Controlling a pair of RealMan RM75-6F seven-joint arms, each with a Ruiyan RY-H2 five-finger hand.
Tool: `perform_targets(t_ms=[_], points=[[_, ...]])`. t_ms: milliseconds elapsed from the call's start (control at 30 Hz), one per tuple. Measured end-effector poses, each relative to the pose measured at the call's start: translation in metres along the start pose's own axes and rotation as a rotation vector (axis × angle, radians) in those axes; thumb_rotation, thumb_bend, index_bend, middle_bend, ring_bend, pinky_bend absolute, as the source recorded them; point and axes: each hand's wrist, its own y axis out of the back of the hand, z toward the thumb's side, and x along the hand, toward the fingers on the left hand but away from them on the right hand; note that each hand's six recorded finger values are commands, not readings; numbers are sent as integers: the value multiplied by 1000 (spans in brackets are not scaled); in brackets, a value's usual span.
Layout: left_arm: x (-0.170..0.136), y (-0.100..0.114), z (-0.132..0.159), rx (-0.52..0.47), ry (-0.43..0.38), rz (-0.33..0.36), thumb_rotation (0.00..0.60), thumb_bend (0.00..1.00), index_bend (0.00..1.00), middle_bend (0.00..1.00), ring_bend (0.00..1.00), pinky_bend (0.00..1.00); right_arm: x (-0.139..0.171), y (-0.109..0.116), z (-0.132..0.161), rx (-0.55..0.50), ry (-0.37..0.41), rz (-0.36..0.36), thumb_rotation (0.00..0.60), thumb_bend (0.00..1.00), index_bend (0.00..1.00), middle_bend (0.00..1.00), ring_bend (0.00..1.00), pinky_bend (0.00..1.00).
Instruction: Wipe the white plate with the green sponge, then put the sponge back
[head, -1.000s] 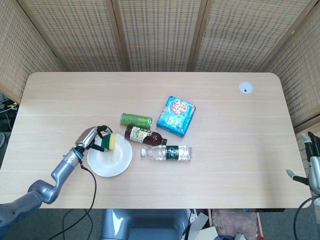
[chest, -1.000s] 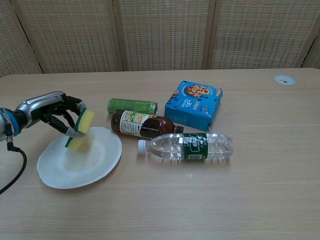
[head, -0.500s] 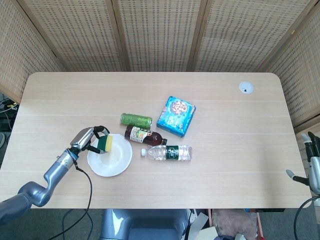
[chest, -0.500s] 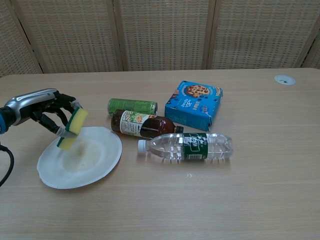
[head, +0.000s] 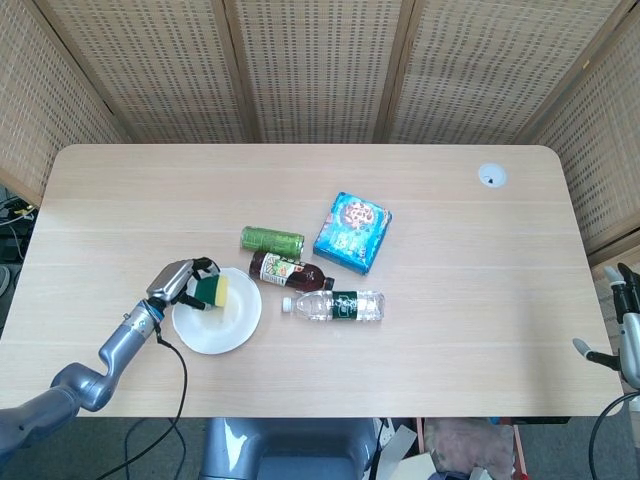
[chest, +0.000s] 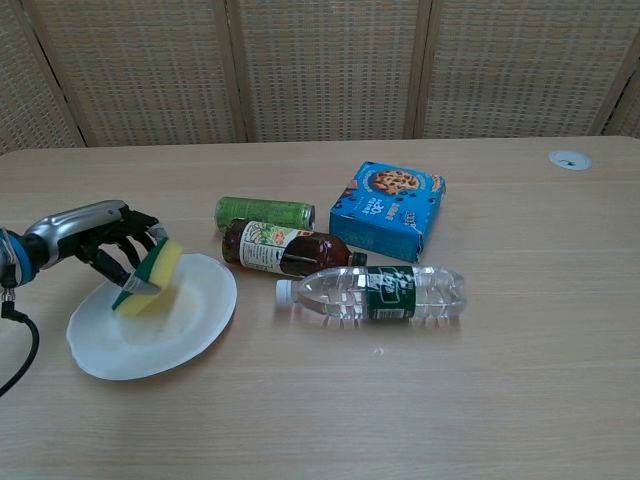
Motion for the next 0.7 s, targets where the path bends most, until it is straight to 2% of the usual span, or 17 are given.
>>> perform_targets(t_ms=[200,533,700], points=[[0,2,7,-1,-33,10,600,38,521,336,309,353,1,1,0,-3,1,-4,600,0,0,0,0,0],[-11,41,29,-38,-128,87,600,38,520,336,309,353,3,3,1,-7,9,-7,600,0,0,0,0,0],[-9,38,27,-36,-104,71,600,38,519,336,309,353,2,2,1,-5,7,-6,600,0,0,0,0,0]])
